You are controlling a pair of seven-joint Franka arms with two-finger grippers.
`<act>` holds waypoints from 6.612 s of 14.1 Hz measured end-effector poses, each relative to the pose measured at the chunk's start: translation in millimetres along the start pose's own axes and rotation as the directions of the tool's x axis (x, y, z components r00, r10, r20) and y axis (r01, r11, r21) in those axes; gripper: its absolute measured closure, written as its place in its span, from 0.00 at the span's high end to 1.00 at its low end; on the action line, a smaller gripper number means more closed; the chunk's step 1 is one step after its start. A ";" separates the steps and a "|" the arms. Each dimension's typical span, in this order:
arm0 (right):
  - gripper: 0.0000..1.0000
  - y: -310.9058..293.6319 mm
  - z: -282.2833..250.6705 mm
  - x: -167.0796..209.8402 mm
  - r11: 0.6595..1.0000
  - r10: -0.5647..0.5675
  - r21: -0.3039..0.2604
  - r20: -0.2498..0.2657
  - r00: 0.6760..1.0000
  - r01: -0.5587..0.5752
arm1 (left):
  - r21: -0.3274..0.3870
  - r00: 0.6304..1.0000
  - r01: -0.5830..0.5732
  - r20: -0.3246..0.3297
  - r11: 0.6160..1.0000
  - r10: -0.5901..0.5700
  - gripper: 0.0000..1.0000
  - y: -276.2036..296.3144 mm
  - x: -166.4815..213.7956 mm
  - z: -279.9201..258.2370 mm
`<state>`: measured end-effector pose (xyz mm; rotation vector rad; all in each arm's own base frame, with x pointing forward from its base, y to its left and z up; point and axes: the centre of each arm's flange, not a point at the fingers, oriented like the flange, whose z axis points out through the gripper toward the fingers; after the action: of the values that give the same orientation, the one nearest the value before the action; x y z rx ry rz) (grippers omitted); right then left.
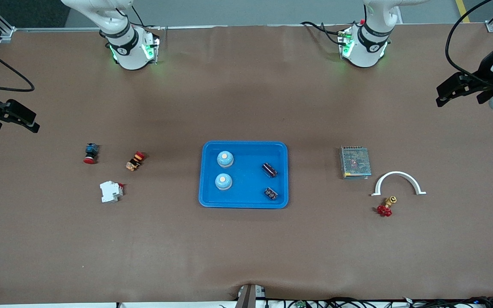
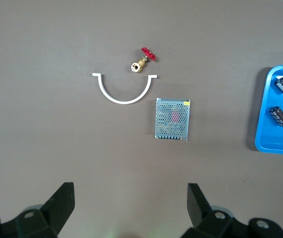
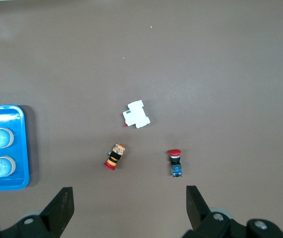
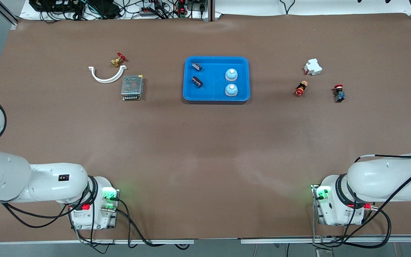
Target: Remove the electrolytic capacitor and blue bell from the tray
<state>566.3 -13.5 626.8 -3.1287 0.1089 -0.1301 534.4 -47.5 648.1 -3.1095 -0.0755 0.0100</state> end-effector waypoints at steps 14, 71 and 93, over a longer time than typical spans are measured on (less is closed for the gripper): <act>1.00 -0.6 1.2 0.6 1.000 -0.001 0.001 0.002 1.000 0.001 | -0.003 0.987 -0.086 0.132 0.996 0.086 1.00 74.8 28.0 75.5; 1.00 -461.9 336.1 -100.2 0.941 -0.325 -0.085 0.045 0.944 0.328 | 0.153 0.861 0.447 0.194 0.881 -0.471 0.30 12.3 76.8 355.7; 1.00 -454.4 424.4 -111.6 0.908 -0.415 -0.030 0.074 0.907 0.418 | 0.079 0.932 0.325 0.143 0.942 -0.333 0.30 1.3 10.2 458.5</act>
<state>522.1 449.9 199.7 -3.1424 -0.5691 -0.0240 541.4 -34.0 189.7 -2.9930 -0.5895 0.2403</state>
